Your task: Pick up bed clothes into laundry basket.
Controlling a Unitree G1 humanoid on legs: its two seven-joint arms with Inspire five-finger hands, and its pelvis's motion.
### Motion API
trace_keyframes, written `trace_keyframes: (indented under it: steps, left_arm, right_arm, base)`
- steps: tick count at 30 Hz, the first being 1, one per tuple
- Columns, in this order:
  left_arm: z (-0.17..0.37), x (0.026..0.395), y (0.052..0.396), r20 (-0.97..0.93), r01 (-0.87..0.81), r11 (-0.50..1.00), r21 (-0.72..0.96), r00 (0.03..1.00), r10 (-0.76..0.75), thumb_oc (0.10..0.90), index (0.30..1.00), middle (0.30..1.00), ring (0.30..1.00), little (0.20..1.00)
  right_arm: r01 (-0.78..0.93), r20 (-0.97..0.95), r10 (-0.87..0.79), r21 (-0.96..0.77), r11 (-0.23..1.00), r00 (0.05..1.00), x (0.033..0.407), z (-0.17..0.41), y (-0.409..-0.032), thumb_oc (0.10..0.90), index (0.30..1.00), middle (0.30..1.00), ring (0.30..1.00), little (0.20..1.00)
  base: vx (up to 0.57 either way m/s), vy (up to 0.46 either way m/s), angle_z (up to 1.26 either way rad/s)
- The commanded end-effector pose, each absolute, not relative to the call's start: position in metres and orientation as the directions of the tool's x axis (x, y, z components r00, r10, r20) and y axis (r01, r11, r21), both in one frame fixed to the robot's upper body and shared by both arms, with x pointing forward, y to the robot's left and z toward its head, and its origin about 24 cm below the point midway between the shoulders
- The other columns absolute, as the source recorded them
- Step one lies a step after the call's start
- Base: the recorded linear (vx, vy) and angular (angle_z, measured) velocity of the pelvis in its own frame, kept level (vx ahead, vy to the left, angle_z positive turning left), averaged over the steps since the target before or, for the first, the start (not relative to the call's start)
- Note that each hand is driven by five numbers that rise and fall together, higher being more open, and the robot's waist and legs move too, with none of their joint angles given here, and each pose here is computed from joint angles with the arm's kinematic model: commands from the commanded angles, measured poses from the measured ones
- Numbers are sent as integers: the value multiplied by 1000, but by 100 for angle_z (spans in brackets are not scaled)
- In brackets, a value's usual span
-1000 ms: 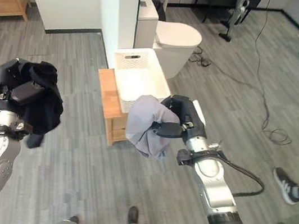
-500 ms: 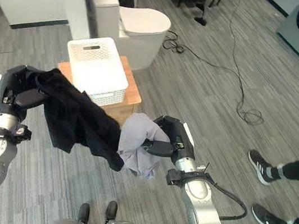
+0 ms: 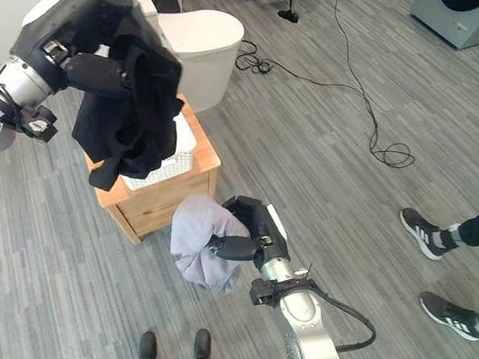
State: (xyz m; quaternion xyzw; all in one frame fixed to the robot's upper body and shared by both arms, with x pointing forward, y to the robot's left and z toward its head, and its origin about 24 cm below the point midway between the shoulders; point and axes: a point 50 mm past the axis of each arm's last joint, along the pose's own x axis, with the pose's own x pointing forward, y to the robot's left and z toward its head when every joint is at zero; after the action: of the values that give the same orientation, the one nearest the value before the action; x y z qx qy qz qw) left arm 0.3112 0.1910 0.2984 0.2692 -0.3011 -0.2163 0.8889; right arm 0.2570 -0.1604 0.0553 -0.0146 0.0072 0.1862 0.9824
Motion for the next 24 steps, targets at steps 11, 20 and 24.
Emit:
trace_keyframes:
  steps: [11,20,24]
  left_arm:
    - [429,335,249,750,-266,903,338,656,-88,400,300,300,300,300]
    - [447,332,254,769,-330,886,324,638,-43,400,300,300,300,300]
    - [458,330,252,774,-361,870,335,632,-36,400,300,300,300,300]
  right_arm:
    - [-468,105,459,80,880,882,245,69,-147,400,300,300,300,300]
    - [-468,53,465,125,875,883,234,55,-148,400,300,300,300,300]
    - [-466,26,467,129,875,884,230,50,-150,400,300,300,300,300]
  base:
    - [29,17,-2]
    - [19,21,-12]
    - [43,21,-15]
